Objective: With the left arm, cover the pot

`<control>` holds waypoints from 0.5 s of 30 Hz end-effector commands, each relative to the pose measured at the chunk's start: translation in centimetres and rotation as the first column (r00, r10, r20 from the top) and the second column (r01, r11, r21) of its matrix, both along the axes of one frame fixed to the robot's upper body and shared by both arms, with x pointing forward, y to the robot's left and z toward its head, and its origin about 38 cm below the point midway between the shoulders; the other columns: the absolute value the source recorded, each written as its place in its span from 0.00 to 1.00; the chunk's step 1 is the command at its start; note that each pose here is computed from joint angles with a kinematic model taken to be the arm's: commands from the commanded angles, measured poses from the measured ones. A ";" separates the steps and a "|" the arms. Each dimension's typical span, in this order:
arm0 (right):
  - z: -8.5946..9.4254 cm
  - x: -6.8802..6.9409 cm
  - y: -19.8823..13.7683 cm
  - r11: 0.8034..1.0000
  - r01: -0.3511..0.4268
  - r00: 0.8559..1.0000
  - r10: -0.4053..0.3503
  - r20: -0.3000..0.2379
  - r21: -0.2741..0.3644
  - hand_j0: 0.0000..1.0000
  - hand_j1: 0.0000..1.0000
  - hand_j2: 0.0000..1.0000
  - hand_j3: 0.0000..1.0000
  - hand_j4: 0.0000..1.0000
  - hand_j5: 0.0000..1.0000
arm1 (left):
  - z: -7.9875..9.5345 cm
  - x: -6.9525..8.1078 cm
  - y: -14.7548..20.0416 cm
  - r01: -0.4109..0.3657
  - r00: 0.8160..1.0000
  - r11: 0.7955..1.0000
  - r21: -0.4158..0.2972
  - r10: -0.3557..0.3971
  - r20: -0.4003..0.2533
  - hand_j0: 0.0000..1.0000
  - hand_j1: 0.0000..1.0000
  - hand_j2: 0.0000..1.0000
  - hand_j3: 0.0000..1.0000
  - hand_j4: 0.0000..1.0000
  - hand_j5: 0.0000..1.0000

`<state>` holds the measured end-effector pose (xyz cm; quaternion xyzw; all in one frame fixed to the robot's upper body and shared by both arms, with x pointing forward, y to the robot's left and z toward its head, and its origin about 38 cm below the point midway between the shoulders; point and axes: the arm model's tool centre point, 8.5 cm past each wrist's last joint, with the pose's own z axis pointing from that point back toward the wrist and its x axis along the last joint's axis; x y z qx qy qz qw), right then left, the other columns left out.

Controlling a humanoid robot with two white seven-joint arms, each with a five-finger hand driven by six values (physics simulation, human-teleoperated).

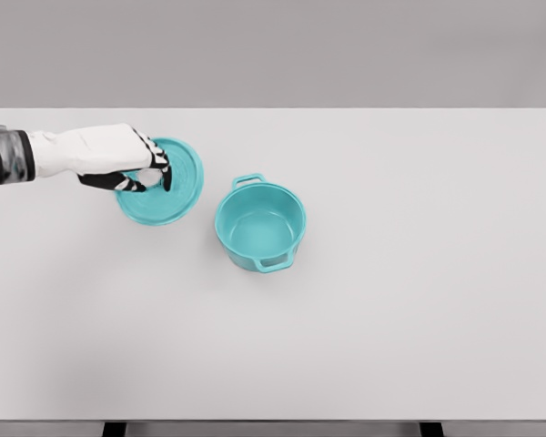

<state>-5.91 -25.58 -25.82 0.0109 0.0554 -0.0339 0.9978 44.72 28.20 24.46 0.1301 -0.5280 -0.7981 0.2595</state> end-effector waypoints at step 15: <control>0.0 0.0 0.0 1.000 0.000 1.000 0.000 0.000 0.000 1.00 1.00 1.00 1.00 1.00 1.00 | -0.2 -1.2 -6.5 0.158 0.987 0.986 -0.048 -0.158 0.014 0.50 0.50 0.50 0.50 0.50 0.50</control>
